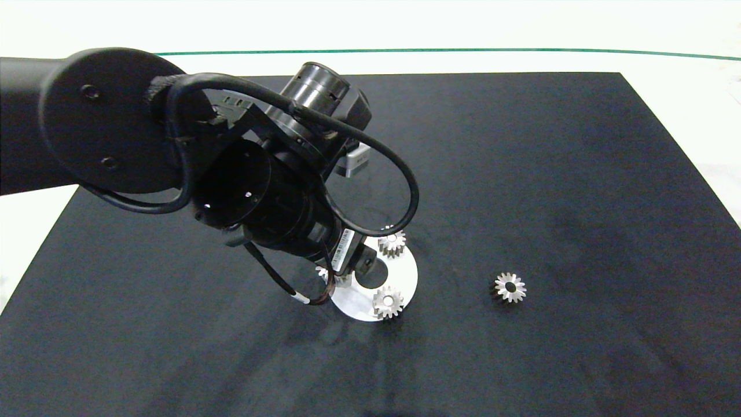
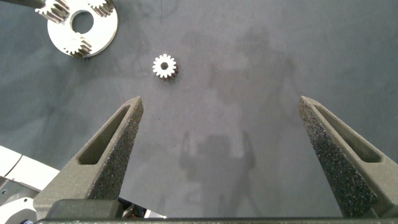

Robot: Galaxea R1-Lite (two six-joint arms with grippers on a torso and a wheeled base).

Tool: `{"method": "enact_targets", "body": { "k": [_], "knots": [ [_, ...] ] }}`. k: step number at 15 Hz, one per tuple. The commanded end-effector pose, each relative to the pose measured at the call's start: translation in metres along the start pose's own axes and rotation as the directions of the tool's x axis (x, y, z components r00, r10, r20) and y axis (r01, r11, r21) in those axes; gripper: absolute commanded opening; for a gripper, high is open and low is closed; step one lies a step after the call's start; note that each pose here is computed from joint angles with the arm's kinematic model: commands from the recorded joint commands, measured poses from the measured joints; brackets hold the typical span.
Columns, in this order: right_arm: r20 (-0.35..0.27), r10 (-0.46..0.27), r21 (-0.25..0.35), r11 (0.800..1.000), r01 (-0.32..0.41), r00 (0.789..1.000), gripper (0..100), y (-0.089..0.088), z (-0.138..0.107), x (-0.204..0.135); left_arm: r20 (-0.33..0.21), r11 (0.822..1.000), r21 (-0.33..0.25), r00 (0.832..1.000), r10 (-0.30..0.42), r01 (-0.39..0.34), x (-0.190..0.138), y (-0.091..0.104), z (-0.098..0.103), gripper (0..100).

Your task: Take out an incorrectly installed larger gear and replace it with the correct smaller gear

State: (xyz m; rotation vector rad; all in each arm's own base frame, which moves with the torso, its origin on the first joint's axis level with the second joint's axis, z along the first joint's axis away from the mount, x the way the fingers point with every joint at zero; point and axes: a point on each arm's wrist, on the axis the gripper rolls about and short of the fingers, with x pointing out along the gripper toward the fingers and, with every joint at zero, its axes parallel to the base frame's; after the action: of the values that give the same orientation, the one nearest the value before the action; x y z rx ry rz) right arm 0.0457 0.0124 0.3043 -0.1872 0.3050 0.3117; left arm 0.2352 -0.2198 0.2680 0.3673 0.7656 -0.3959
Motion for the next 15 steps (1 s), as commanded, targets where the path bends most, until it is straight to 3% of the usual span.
{"method": "enact_targets", "body": {
  "k": [1, 10, 15],
  "knots": [
    [0.005, 0.000, -0.002, 1.000, 0.000, 1.000, 100, 0.000, -0.001, -0.002, -0.030, 1.000, -0.015, 1.000, 0.006, -0.007, 0.014, -0.003, 0.000, 100],
    [0.000, 0.001, -0.002, 1.000, -0.001, 1.000, 100, 0.000, -0.001, -0.002, -0.088, 0.999, -0.033, 0.996, 0.002, -0.005, 0.037, -0.011, -0.002, 100],
    [-0.001, 0.001, -0.002, 1.000, -0.001, 1.000, 100, 0.000, -0.002, -0.001, -0.093, 0.999, -0.037, 0.996, 0.007, -0.010, 0.043, -0.011, -0.002, 100]
  ]
}}
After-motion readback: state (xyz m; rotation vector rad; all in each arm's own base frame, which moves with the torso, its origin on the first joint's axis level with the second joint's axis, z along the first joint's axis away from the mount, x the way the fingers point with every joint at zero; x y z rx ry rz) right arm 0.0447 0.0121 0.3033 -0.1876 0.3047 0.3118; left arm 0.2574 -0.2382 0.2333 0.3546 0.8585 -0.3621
